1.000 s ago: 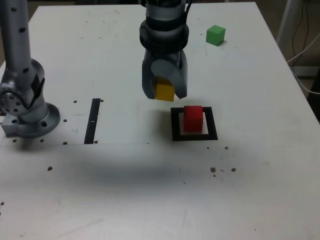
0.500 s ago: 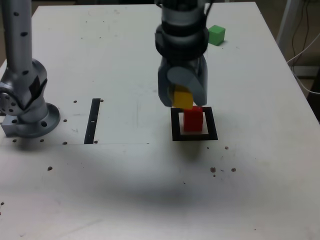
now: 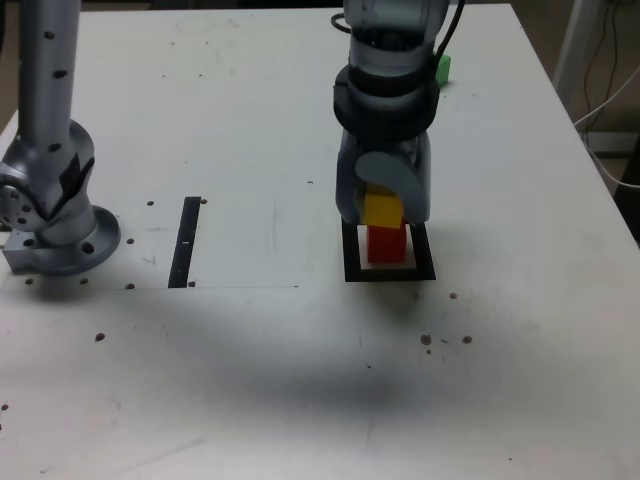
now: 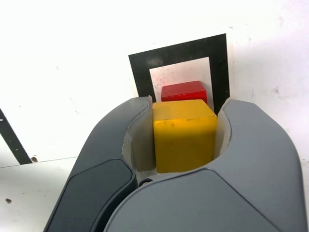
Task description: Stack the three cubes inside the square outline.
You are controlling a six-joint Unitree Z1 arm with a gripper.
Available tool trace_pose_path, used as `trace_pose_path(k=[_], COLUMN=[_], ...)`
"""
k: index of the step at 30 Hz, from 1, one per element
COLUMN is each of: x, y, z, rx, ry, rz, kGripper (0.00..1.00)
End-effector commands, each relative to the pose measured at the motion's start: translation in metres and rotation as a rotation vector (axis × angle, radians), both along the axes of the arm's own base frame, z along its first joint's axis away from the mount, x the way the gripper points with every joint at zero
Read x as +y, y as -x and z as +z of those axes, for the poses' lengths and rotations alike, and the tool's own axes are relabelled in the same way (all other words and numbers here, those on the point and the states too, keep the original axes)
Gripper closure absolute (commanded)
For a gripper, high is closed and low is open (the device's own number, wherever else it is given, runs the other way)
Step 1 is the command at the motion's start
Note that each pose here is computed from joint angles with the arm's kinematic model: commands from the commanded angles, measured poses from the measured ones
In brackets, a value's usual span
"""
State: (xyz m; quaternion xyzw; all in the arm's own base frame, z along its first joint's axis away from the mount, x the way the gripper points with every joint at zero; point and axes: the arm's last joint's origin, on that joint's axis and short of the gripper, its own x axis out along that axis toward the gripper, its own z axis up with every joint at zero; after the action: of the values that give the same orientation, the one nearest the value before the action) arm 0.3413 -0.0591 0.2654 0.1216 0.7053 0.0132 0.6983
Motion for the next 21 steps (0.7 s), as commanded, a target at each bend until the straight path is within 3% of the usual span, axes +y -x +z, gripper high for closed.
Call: trace_pose_path(k=[1, 9, 13, 16, 19, 21], x=[-0.001, -0.002, -0.002, -0.002, -0.002, -0.001], y=[-0.004, -0.006, -0.007, -0.007, -0.005, -0.004], z=[-0.004, -0.012, -0.014, -0.014, -0.014, -0.013], rx=[-0.003, 0.008, 0.011, 0.011, 0.011, 0.013], ry=[-0.001, 0.000, 0.000, -0.002, -0.004, -0.006], rz=[0.001, 0.001, 0.002, 0.002, 0.001, 0.001], kGripper=[0.70, 0.68, 0.60, 0.44, 0.20, 0.08])
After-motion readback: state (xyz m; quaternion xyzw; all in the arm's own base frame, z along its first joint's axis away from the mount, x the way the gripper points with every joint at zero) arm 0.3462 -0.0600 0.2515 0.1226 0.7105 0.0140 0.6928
